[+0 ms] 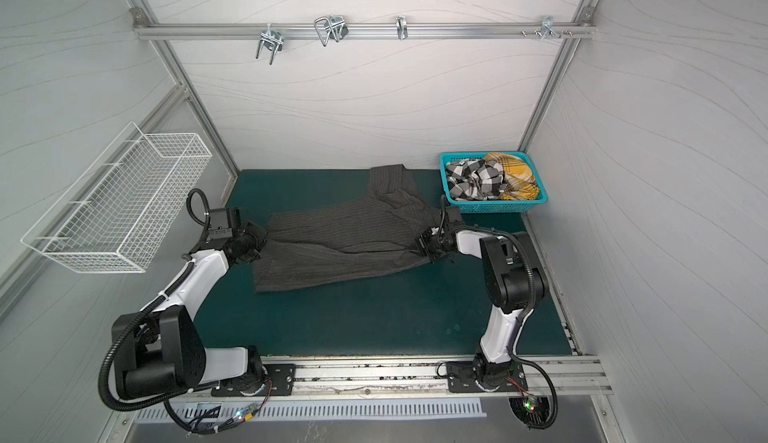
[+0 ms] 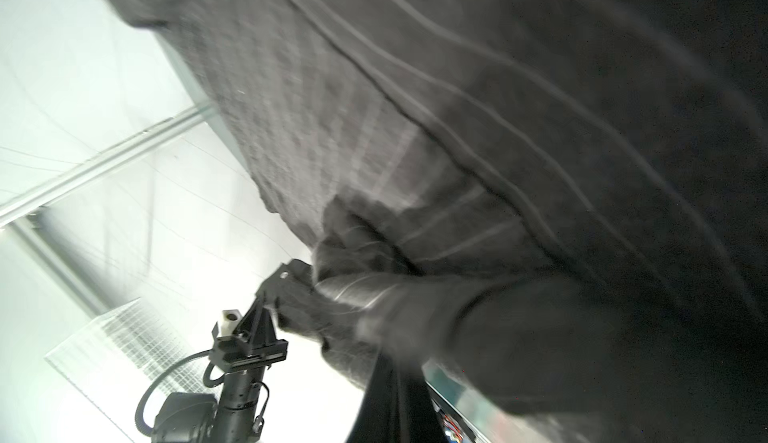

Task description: Fold and stack the long sleeve shirts

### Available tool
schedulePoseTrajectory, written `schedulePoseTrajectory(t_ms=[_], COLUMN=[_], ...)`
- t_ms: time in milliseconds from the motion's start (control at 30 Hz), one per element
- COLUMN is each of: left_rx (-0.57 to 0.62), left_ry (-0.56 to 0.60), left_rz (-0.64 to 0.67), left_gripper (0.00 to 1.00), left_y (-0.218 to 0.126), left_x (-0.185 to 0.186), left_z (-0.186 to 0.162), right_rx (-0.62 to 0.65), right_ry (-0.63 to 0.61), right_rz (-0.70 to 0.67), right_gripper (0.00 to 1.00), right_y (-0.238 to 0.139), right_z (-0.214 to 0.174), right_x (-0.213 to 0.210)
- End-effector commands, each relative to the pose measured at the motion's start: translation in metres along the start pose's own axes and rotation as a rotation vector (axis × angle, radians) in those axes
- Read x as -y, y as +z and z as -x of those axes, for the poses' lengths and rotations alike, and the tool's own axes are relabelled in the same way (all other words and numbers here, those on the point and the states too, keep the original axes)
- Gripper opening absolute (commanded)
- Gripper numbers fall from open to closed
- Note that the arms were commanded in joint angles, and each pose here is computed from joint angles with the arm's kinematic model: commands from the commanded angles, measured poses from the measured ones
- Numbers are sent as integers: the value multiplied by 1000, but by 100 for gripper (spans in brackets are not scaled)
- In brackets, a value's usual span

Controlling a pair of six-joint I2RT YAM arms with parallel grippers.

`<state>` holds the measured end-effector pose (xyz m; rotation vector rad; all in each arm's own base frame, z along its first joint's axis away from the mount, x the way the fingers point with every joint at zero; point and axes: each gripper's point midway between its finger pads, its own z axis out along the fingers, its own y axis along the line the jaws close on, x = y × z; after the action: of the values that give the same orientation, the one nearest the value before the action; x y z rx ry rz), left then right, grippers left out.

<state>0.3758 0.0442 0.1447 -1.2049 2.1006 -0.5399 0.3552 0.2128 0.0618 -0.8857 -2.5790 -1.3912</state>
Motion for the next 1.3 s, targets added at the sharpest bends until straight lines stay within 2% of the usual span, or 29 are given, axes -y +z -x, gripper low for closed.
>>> schedulePoseTrajectory(t_ms=[0, 67, 133, 300, 400, 700, 733, 767, 800, 833, 867, 900, 933, 1033, 1100, 1167, 1267], left_rx=[129, 195, 228, 130, 71, 58, 48, 34, 26, 23, 30, 40, 60, 71, 51, 12, -23], left_ry=[-9, 12, 14, -48, -98, -74, -74, -77, -80, -83, -89, -90, -80, -40, -57, -78, -21], left_rz=[-285, -295, -231, -28, 24, 28, 30, 35, 44, 54, 63, 74, 88, 239, 315, 315, 248], left_gripper=[0, 0, 0, 0, 0, 1, 17, 33, 42, 48, 54, 69, 74, 76, 72, 59, 55], left_y=[-34, -47, -45, -1, 16, 1, -1, -4, -7, -13, -20, -26, -37, -63, -71, -71, -57], left_x=[82, 84, 60, -40, -83, -88, -88, -89, -89, -90, -91, -92, -91, -98, -104, -96, -62], left_z=[44, 53, 51, 5, -18, -27, -29, -32, -34, -36, -36, -35, -32, -24, -24, -32, -51], right_rx=[12, 23, 32, -5, -30, -45, -55, -63, -69, -76, -81, -82, -76, -72, -62, -32, -7], right_ry=[2, -10, -21, -37, -37, -58, -67, -78, -85, -100, -118, -130, -153, -176, -195, -244, -316], right_rz=[40, 52, 59, 42, 28, 15, 5, -5, -19, -39, -67, -95, -126, -205, -235, -271, -290], right_gripper=[0, 0, 0, 0, 0, 0, 7, 27, 41, 59, 68, 72, 74, 73, 67, 58, 46], right_y=[-9, -11, -11, 11, 24, 23, 22, 19, 16, 11, 4, -3, -13, -43, -60, -75, -74], right_z=[1, 0, -1, -11, -16, -19, -22, -26, -29, -35, -40, -44, -48, -57, -60, -61, -60], right_x=[-15, -15, -11, 9, 21, 15, 13, 13, 14, 15, 17, 20, 23, 35, 39, 35, 18])
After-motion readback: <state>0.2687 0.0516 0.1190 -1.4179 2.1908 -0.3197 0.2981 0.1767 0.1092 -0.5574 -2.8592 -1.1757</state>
